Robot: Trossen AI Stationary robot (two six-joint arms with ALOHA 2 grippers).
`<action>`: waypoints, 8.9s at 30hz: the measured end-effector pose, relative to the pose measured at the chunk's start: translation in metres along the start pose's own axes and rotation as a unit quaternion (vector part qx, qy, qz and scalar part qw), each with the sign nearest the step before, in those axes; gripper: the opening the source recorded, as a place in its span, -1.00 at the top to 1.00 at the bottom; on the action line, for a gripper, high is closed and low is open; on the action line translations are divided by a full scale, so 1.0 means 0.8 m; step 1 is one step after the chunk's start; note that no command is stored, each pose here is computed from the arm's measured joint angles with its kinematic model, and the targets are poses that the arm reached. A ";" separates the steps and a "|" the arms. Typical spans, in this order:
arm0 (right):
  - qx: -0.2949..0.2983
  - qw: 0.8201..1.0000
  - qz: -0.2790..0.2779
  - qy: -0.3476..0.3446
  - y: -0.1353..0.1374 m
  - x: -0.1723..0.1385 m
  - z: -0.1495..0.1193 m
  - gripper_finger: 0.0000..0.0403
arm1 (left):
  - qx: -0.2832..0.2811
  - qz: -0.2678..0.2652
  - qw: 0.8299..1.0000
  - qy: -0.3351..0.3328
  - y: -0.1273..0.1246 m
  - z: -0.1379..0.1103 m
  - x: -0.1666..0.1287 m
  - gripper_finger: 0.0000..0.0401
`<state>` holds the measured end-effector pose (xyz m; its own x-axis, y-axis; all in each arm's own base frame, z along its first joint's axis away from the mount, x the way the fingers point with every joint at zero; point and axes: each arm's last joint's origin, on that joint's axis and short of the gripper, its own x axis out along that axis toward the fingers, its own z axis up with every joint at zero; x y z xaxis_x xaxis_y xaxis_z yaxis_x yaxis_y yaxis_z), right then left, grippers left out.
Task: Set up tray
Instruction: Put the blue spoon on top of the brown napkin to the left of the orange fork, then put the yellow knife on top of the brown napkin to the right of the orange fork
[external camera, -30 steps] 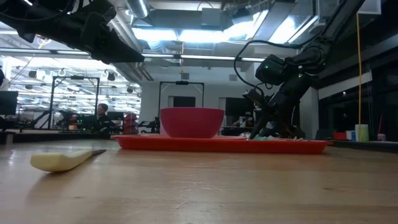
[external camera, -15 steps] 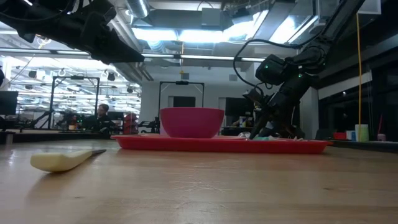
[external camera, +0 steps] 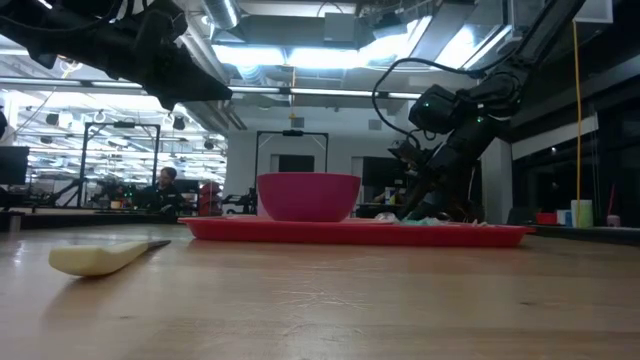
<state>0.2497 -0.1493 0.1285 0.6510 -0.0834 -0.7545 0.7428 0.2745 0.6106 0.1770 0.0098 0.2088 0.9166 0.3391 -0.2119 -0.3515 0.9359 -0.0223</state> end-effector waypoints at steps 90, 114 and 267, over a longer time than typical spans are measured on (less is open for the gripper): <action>-0.489 0.825 -0.001 -0.283 0.156 -0.049 -0.199 0.93 | 0.081 -0.137 0.986 0.049 -0.017 0.013 0.000 0.99; -0.414 0.864 0.073 -0.277 0.165 -0.052 -0.203 0.94 | 0.424 -0.245 0.805 0.334 -0.127 0.013 0.014 0.98; -0.587 0.769 0.099 -0.232 0.184 -0.045 -0.230 0.95 | 0.353 -0.050 0.816 0.455 -0.126 0.039 0.141 0.88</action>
<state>0.3074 0.0705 0.2012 0.9210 -0.1872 -0.3415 0.1468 0.9791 -0.1408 0.3217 -0.0436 0.2176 0.3002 0.3476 -0.8883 0.2087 0.8847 0.4167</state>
